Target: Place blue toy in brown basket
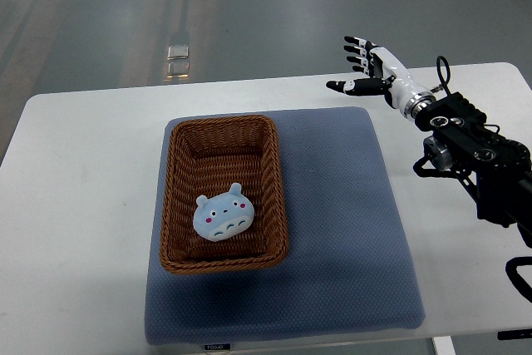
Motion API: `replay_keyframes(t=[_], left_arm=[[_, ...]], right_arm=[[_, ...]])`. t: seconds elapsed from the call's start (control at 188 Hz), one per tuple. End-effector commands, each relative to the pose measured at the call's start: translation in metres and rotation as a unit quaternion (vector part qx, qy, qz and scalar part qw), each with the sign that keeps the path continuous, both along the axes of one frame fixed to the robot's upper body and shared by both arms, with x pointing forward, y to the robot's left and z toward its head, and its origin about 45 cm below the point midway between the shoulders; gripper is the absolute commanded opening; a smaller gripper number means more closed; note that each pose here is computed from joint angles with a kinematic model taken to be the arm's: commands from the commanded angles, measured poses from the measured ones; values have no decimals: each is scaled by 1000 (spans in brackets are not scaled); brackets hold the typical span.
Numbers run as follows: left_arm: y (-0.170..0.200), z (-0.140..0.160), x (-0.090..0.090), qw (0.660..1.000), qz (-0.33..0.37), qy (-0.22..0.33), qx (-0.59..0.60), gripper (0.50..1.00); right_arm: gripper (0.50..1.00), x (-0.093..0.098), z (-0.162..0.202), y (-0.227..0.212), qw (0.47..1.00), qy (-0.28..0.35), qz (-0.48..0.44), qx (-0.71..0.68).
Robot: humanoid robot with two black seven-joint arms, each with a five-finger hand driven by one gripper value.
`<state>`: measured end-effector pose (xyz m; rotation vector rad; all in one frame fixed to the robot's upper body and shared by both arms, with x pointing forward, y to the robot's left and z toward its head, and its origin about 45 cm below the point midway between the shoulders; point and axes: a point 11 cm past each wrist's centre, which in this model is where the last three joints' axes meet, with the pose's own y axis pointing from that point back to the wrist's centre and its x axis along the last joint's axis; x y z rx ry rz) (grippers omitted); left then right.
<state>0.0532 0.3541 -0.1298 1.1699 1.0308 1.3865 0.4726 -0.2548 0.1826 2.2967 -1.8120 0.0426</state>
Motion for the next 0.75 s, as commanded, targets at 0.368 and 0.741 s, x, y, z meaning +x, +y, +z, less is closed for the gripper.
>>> replay_keyframes(t=[0.368, 0.741], left_arm=[[1, 0, 0, 1000, 0, 0, 1, 1000], [1, 0, -1, 1000, 0, 0, 1, 1000]], right_arm=[[911, -21, -35, -33, 985, 62, -96, 130], [911, -21, -32, -33, 984, 57, -93, 139]])
